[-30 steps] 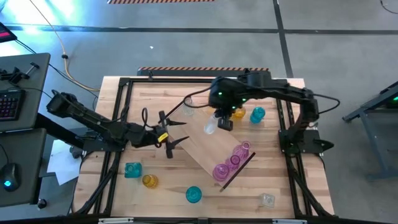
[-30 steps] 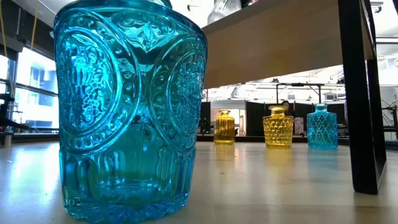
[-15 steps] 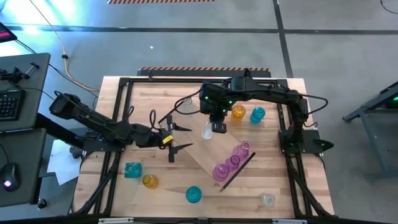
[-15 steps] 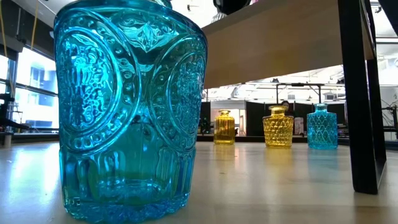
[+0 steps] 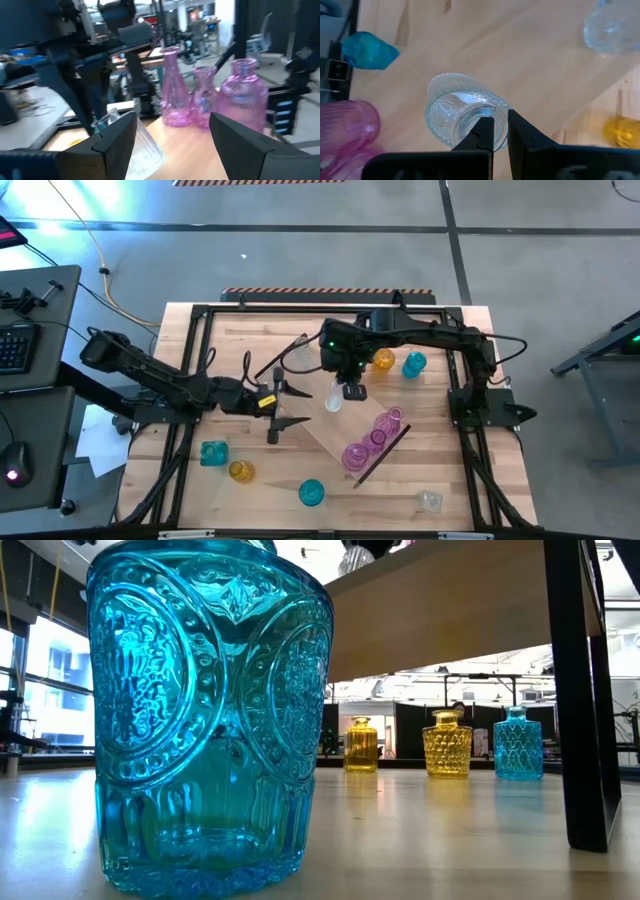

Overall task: Sort vases onto shelf
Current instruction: Put the top transparent flower vase on the shelf aligned with the other transparent flower vase

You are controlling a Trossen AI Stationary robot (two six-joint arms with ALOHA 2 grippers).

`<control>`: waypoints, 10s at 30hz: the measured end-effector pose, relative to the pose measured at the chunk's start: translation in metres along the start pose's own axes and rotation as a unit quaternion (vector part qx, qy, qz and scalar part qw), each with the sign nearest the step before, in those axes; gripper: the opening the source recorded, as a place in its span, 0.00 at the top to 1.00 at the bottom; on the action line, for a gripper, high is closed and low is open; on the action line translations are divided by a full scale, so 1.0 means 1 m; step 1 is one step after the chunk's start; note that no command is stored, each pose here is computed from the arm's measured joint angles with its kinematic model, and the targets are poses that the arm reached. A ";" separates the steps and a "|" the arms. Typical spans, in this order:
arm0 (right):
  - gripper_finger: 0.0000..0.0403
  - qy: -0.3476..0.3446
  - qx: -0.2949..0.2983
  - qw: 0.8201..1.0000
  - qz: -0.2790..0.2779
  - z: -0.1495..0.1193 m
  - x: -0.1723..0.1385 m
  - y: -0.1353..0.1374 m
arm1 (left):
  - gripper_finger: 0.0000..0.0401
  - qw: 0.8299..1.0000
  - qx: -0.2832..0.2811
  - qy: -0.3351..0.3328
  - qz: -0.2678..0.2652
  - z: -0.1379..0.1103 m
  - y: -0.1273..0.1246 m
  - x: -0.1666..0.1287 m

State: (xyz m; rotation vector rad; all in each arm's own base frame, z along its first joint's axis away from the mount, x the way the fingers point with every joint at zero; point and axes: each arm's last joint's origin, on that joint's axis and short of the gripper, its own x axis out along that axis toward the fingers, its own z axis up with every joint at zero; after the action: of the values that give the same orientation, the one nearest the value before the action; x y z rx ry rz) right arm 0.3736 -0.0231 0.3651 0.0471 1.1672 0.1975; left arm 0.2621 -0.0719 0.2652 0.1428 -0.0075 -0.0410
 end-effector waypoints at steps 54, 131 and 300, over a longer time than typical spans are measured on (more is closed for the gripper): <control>0.99 -0.009 -0.056 0.998 0.024 0.013 0.025 0.010 | 0.40 0.996 -0.035 0.041 -0.068 -0.024 0.006 0.049; 1.00 0.023 0.129 0.990 -0.050 0.001 0.006 0.024 | 0.40 0.997 0.029 0.071 0.007 0.023 -0.030 -0.011; 1.00 -0.329 0.157 0.899 -0.244 -0.148 -0.244 0.098 | 0.74 0.879 -0.193 0.436 -0.003 0.049 0.076 0.076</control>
State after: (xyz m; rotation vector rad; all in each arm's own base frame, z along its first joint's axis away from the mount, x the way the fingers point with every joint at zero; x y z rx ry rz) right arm 0.1326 0.0195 0.5424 0.0942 0.4911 -0.4330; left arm 0.3408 -0.0067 0.3247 -0.2516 0.9040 0.0186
